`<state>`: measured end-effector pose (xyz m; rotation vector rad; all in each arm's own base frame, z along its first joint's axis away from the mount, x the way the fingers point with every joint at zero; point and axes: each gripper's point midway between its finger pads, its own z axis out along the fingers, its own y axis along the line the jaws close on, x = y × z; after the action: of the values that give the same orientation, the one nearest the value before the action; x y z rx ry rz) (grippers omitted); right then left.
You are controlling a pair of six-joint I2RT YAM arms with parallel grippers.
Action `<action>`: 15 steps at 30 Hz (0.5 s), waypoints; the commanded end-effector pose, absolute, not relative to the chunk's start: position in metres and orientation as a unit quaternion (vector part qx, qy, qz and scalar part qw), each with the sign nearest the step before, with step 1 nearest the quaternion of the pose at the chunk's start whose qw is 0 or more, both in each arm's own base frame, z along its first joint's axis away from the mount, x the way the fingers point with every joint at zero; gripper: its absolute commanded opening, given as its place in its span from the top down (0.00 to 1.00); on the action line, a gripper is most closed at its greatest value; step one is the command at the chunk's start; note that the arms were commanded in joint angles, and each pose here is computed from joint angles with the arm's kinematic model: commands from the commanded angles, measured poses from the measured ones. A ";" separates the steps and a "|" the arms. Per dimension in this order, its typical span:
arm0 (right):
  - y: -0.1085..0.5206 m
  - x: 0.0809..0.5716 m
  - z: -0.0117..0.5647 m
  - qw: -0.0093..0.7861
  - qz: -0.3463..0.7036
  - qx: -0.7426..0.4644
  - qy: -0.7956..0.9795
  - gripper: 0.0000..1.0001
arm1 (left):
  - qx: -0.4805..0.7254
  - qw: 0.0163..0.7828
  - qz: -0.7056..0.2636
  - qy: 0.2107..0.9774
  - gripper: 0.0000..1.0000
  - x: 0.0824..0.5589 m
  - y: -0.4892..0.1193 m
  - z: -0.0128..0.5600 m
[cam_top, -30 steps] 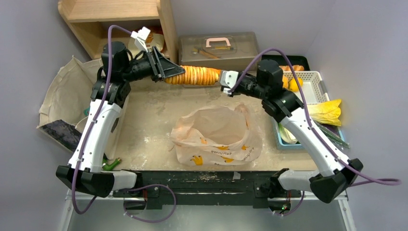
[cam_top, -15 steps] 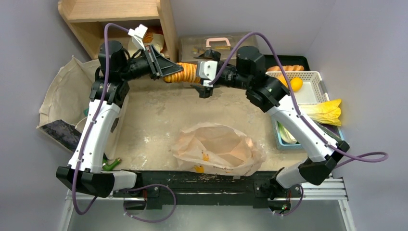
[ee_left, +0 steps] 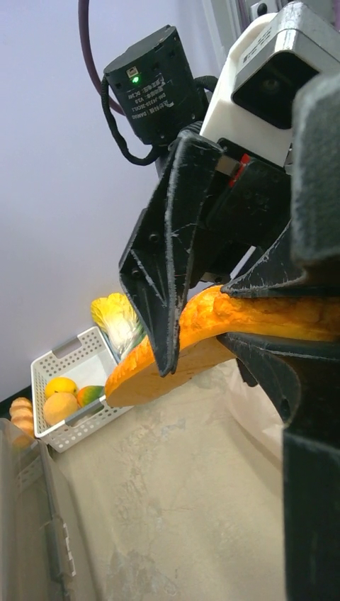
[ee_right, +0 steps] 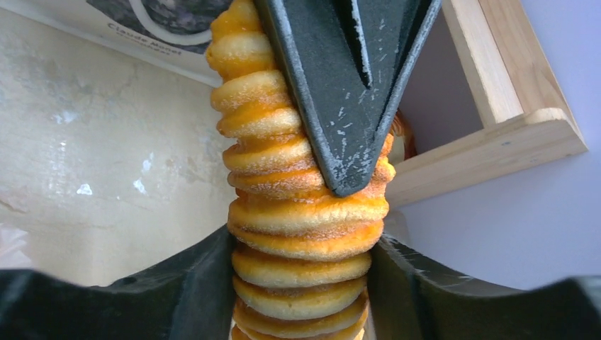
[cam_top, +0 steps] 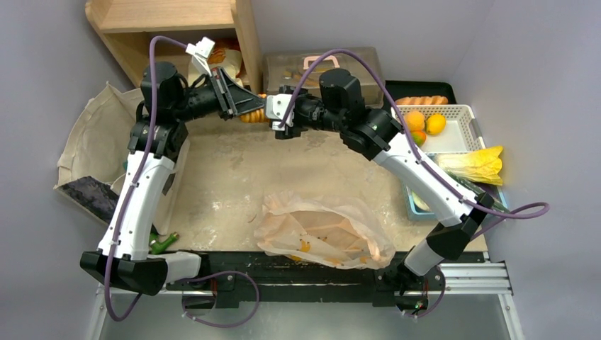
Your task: Untie the knot of the grocery bags and take out the mixed food
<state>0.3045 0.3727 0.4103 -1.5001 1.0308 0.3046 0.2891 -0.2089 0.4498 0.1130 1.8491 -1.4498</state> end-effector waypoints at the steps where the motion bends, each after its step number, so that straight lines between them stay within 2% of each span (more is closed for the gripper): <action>1: 0.369 0.303 0.433 0.623 0.093 -0.643 0.436 0.52 | 0.056 0.418 -0.564 0.710 1.00 0.284 -0.205 0.465; 3: 0.365 0.307 0.435 0.627 0.078 -0.637 0.442 0.63 | 0.049 0.418 -0.558 0.715 1.00 0.285 -0.203 0.462; 4: 0.363 0.308 0.437 0.628 0.072 -0.636 0.443 0.69 | 0.045 0.419 -0.554 0.718 0.94 0.286 -0.202 0.461; 5: 0.361 0.310 0.437 0.629 0.066 -0.634 0.446 0.79 | 0.044 0.419 -0.552 0.719 0.80 0.286 -0.202 0.460; 7: 0.358 0.311 0.438 0.630 0.054 -0.635 0.444 0.89 | 0.043 0.420 -0.544 0.725 0.52 0.286 -0.200 0.456; 9: 0.344 0.320 0.435 0.628 0.023 -0.634 0.451 0.92 | 0.040 0.424 -0.529 0.734 0.35 0.286 -0.196 0.450; 12: 0.302 0.345 0.432 0.625 -0.013 -0.622 0.472 1.00 | 0.032 0.420 -0.514 0.747 0.28 0.288 -0.190 0.440; 15: 0.242 0.383 0.420 0.602 -0.070 -0.617 0.501 1.00 | 0.030 0.415 -0.513 0.751 0.28 0.289 -0.187 0.435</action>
<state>0.3429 0.3261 0.4001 -1.4990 1.1112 0.0570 0.2919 -0.1968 0.4339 0.0637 1.8983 -1.3414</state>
